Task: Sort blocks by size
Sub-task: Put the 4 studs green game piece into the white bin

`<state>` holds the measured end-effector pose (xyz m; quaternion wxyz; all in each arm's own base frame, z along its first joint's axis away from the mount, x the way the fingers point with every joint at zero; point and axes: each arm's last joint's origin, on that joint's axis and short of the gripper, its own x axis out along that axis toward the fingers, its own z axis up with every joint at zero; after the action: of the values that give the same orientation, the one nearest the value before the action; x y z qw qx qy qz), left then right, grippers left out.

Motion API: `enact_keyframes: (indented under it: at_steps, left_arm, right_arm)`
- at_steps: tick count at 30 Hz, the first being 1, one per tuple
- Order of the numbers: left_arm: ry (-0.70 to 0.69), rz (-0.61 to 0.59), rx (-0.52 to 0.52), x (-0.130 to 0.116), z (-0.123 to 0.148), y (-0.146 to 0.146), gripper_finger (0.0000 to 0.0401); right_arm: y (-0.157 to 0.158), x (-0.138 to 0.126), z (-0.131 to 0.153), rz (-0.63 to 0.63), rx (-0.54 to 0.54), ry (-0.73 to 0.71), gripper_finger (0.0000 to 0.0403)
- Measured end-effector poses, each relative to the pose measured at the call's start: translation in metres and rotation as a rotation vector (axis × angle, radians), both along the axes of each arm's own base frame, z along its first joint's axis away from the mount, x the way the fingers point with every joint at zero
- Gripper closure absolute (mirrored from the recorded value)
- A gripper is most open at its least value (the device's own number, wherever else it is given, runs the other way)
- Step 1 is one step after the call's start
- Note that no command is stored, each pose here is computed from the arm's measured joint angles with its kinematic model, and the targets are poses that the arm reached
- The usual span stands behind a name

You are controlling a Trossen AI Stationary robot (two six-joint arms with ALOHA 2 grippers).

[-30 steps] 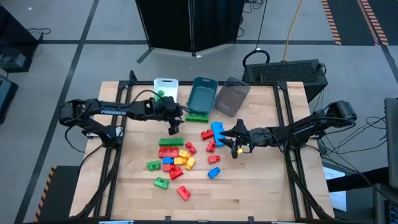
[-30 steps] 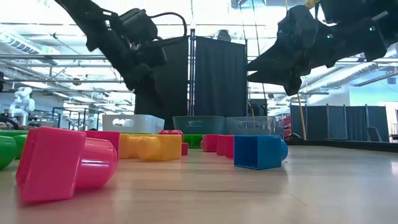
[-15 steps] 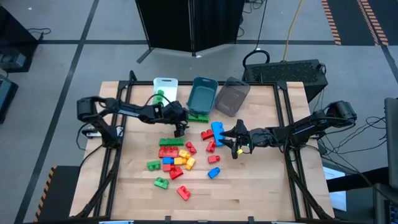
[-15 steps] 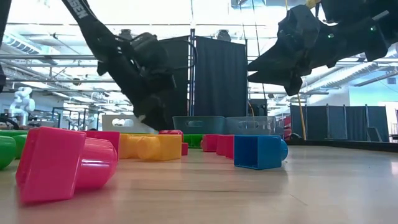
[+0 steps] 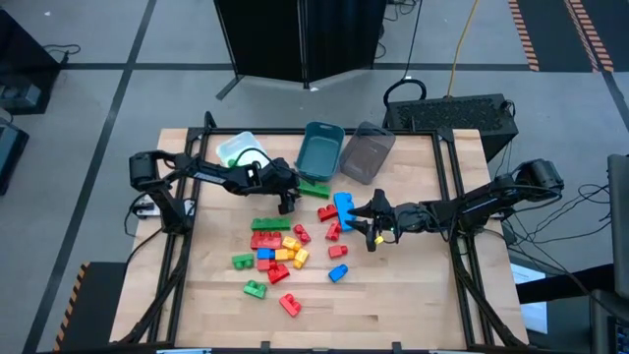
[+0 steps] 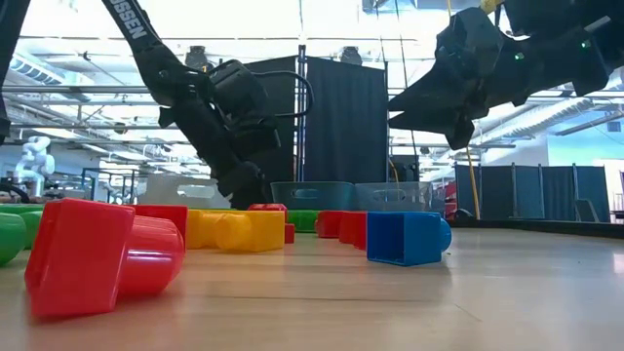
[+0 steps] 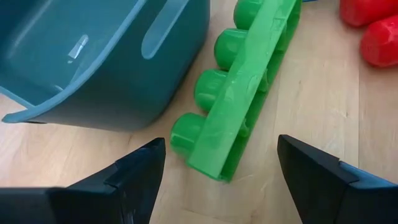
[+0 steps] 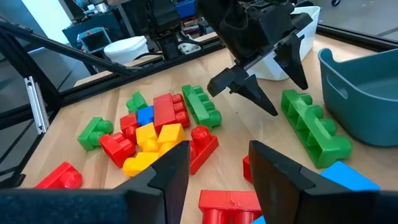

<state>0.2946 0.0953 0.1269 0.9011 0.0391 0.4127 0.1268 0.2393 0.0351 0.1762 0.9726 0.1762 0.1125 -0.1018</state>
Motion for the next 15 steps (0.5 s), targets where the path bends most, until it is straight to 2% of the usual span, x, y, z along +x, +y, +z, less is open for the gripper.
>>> enact_keyframes:
  at_steps: [9, 15]
  left_arm:
    - [-0.022, -0.05, -0.044, 0.002, 0.001, -0.003, 0.0112]
    - [-0.01, -0.131, -0.081, 0.005, 0.0, -0.021, 0.0112]
  right_arm:
    - [0.0, 0.0, 0.0, 0.0, 0.001, 0.0, 0.0252]
    - [0.0, 0.0, 0.0, 0.0, 0.001, 0.0, 0.0252]
